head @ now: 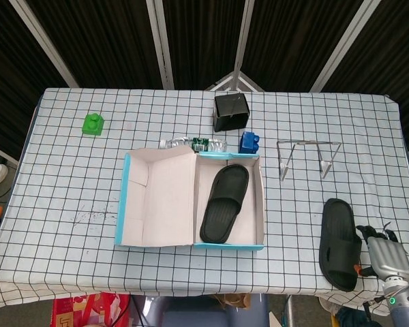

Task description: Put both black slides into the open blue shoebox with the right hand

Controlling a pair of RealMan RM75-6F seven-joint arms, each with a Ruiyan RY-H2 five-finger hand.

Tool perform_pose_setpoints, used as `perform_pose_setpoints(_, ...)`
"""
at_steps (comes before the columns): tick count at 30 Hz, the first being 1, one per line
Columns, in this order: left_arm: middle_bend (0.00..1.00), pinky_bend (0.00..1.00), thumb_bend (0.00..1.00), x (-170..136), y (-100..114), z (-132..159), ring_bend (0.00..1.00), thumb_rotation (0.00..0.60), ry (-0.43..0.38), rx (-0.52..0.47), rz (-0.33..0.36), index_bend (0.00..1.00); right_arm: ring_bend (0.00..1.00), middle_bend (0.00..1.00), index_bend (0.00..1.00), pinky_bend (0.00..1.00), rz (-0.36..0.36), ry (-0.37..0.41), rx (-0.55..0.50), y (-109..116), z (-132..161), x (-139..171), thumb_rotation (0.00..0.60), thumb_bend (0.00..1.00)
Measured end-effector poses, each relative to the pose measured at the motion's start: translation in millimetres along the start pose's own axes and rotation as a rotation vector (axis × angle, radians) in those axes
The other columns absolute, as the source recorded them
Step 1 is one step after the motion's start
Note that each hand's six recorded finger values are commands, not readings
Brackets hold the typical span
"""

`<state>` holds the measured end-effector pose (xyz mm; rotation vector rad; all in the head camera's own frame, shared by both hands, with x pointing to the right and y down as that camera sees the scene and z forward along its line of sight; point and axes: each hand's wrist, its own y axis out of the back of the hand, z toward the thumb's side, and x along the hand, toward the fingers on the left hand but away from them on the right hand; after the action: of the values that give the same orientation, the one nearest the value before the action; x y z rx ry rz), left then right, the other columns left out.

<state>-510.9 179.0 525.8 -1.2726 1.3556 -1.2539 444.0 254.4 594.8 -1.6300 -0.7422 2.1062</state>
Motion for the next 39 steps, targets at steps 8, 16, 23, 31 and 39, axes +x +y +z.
perform_pose_setpoints(8,0.0,0.07,0.21,0,0,0,0.0,0.6,0.0,0.001,-0.002,0.07,0.19,0.14,0.15,0.06,0.041,0.012,0.044,-14,2,9,0.6,0.25)
perform_pose_setpoints(16,0.0,0.07,0.21,0,-1,0,0.0,0.6,0.002,0.002,-0.004,0.07,0.19,0.13,0.15,0.06,0.048,0.046,0.063,-28,14,11,0.6,0.25)
perform_pose_setpoints(23,0.0,0.07,0.21,1,0,-1,0.0,0.6,0.005,0.0,-0.003,0.07,0.15,0.11,0.15,0.06,0.046,0.064,0.062,-39,23,6,0.6,0.25)
perform_pose_setpoints(31,0.0,0.07,0.21,1,1,-2,0.0,0.6,0.008,-0.006,0.001,0.07,0.14,0.1,0.15,0.06,0.025,0.079,0.082,-45,29,-4,0.6,0.25)
perform_pose_setpoints(39,0.0,0.07,0.21,0,-2,0,0.0,0.6,0.003,-0.006,-0.009,0.07,0.13,0.1,0.15,0.06,0.01,0.08,0.106,-46,28,-10,0.6,0.25)
